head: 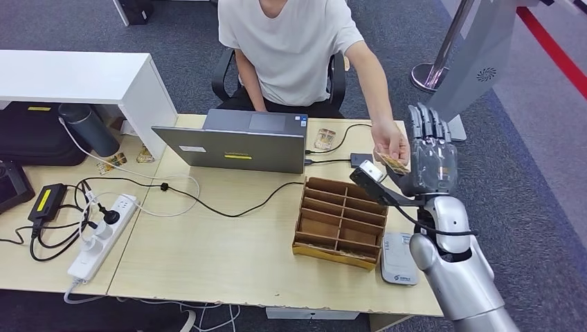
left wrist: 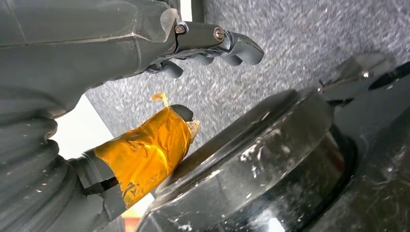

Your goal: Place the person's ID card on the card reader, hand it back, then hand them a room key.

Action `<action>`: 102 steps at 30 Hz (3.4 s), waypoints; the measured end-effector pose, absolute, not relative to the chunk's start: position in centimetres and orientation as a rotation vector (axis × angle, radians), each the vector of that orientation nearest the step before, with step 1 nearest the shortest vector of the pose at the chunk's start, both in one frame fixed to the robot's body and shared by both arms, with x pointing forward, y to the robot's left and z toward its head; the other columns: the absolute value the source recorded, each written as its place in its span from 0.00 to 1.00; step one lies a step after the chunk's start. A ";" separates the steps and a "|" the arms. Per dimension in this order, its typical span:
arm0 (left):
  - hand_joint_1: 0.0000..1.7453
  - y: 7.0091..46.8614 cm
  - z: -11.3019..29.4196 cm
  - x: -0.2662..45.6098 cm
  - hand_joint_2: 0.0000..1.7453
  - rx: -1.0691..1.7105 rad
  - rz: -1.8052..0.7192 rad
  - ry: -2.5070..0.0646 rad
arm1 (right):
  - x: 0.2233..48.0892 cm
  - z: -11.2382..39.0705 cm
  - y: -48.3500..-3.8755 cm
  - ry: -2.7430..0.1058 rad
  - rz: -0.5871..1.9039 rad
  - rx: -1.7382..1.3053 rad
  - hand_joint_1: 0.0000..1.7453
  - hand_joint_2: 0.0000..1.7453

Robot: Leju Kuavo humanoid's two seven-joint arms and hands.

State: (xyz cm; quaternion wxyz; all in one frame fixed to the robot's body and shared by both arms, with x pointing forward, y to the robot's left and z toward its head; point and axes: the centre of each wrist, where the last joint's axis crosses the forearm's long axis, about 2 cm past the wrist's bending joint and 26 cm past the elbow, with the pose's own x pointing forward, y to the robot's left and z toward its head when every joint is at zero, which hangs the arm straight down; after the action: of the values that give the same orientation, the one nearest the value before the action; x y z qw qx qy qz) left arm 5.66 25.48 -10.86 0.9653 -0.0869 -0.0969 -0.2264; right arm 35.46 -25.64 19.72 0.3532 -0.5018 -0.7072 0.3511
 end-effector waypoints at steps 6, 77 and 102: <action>0.00 25.6 -10.9 5.5 1.00 -0.182 -0.451 -0.192 | 35.7 19.4 -24.9 -1.840 0.912 -1.241 1.00 1.00; 0.00 25.5 -11.0 4.1 1.00 -0.189 -0.355 -0.206 | 17.9 7.9 -27.1 -1.684 0.964 -1.010 1.00 1.00; 0.00 25.5 -11.0 4.7 1.00 -0.190 -0.351 -0.200 | 16.0 2.2 -25.2 -1.487 0.967 -0.916 1.00 1.00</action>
State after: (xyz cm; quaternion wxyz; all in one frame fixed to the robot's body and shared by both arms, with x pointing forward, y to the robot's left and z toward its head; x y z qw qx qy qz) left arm 4.74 25.52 -10.98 0.9752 -0.0944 -0.0992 -0.1742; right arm 16.00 -25.21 2.23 0.5419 -0.3857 -0.6260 0.4071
